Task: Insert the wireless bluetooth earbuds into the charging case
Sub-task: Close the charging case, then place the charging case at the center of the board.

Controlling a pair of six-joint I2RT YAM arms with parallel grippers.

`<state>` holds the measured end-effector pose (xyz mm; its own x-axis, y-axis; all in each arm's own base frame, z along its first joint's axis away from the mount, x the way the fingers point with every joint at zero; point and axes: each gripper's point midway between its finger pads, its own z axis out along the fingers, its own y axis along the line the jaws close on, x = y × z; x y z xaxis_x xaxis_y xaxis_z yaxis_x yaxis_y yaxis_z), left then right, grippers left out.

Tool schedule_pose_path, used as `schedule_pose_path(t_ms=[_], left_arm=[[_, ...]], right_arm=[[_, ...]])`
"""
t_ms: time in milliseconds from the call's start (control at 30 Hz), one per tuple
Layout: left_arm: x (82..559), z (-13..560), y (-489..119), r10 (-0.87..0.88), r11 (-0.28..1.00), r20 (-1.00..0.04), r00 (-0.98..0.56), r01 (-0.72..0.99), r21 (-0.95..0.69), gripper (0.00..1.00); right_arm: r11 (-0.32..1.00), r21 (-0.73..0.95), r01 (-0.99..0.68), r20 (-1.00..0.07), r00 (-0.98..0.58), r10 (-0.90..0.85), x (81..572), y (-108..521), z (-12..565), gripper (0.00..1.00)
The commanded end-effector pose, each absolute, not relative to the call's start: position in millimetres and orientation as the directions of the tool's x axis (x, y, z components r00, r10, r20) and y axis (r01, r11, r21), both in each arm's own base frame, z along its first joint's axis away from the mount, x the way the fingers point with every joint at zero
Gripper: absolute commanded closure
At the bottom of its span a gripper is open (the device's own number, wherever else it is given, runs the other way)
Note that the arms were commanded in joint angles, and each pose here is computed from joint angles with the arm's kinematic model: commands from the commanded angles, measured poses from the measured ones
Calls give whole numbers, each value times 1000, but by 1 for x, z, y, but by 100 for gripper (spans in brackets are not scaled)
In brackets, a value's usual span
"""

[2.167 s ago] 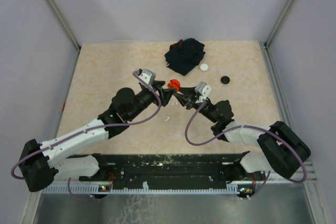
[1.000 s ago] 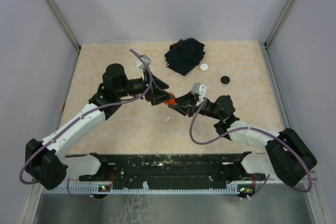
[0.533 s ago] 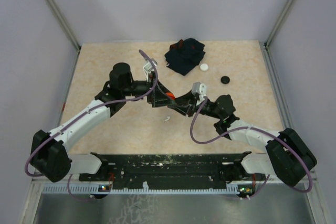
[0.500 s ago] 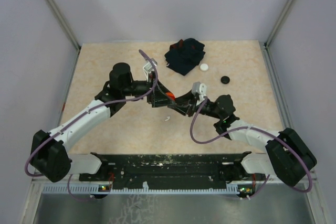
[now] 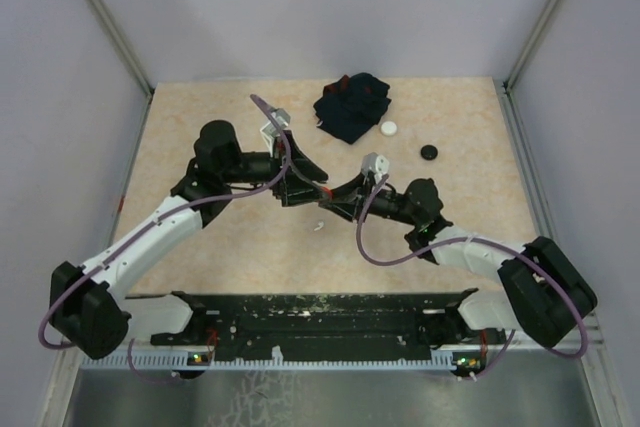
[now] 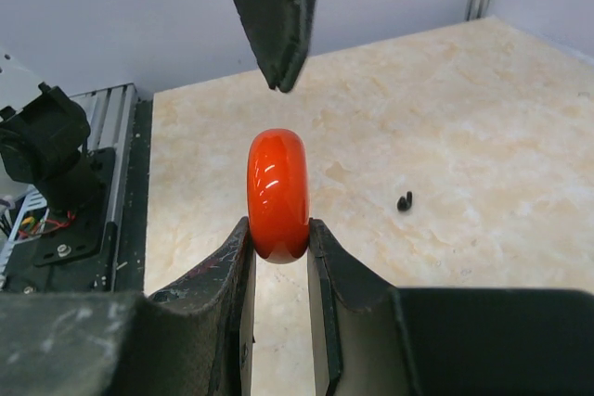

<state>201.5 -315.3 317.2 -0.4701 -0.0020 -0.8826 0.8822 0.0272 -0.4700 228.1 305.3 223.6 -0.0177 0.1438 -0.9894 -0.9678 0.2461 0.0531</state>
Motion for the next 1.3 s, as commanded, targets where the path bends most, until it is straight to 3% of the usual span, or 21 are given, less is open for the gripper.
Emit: schedule_pose_path(t_ms=[0,200,367,567,800,1067,1267], left_arm=[[216,315,-305,-14,135,-911,-412,902,-410,19],[274,274,-264,39,573,-921,-388,764,-297,14],[294,255,-223,91,762,-920,-382,621,-182,12],[298,245,-190,161,842,-920,-357,536,-61,9],[305,240,-166,195,888,-922,-335,459,21,6],[303,244,-153,180,903,-937,-300,427,37,2],[305,237,-145,149,914,-934,-326,406,4,3]], right_arm=[[308,123,-944,-983,-72,171,247,300,242,100],[499,355,-791,-930,-353,103,266,273,191,100],[663,466,-585,-830,-548,101,272,232,145,100],[747,558,-361,-705,-681,197,272,189,112,100],[748,659,-81,-525,-761,380,275,143,74,100],[784,612,105,-446,-773,451,274,104,39,100],[792,568,222,-369,-792,487,270,86,12,86]])
